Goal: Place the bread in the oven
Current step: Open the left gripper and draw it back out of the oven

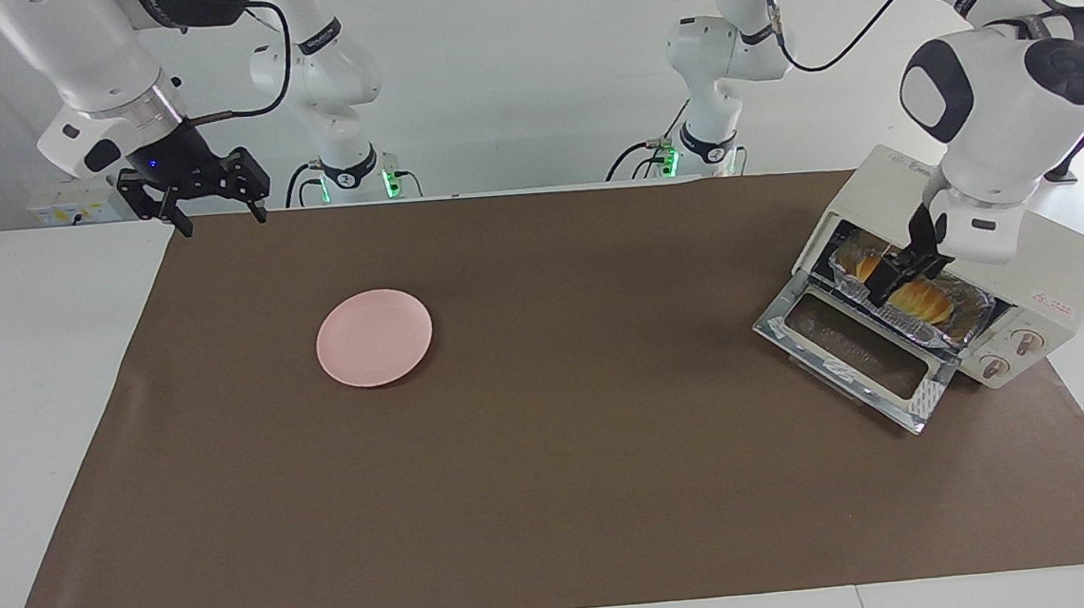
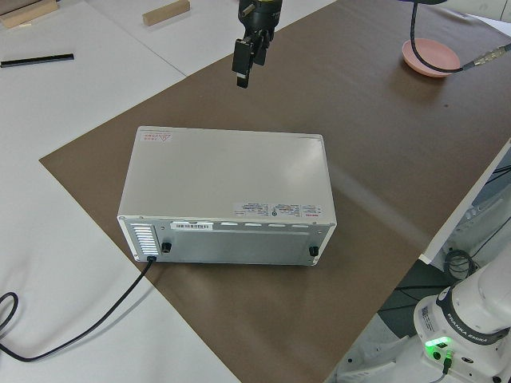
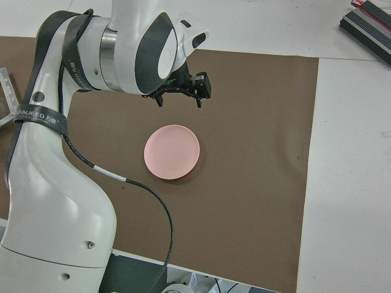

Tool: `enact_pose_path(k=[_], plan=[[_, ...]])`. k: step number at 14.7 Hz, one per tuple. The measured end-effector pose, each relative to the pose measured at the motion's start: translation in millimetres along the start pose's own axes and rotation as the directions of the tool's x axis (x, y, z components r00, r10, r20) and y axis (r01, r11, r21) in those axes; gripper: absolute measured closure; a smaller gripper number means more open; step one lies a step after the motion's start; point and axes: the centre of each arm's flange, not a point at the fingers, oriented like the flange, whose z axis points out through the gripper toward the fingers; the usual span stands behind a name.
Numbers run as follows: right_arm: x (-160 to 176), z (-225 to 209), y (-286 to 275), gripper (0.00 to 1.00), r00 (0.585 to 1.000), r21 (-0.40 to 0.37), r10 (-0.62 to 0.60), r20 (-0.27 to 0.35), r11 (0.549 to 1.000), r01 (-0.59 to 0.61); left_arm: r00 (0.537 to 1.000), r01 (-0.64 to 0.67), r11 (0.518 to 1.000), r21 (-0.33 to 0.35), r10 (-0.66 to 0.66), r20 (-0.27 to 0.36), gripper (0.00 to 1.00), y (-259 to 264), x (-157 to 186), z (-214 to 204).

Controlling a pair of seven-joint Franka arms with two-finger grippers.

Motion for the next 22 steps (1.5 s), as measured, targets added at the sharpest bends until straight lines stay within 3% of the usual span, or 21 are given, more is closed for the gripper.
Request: enact_pose_path(k=[6,13,22], plan=[[0.0,0.0,0.0,0.00,1.000,0.000,0.000,0.000,1.000,0.000,0.993,-0.115,0.992,-0.060,0.115,-0.008,0.00,-40.2,-37.2,-45.0],[0.0,0.0,0.0,0.00,1.000,0.000,0.000,0.000,1.000,0.000,0.988,-0.156,0.986,-0.065,0.155,-0.011,0.00,-19.6,-42.0,-47.5],[0.0,0.0,0.0,0.00,1.000,0.000,0.000,0.000,1.000,0.000,0.969,-0.239,0.968,-0.074,0.242,0.042,0.00,23.8,-57.9,-44.2]])
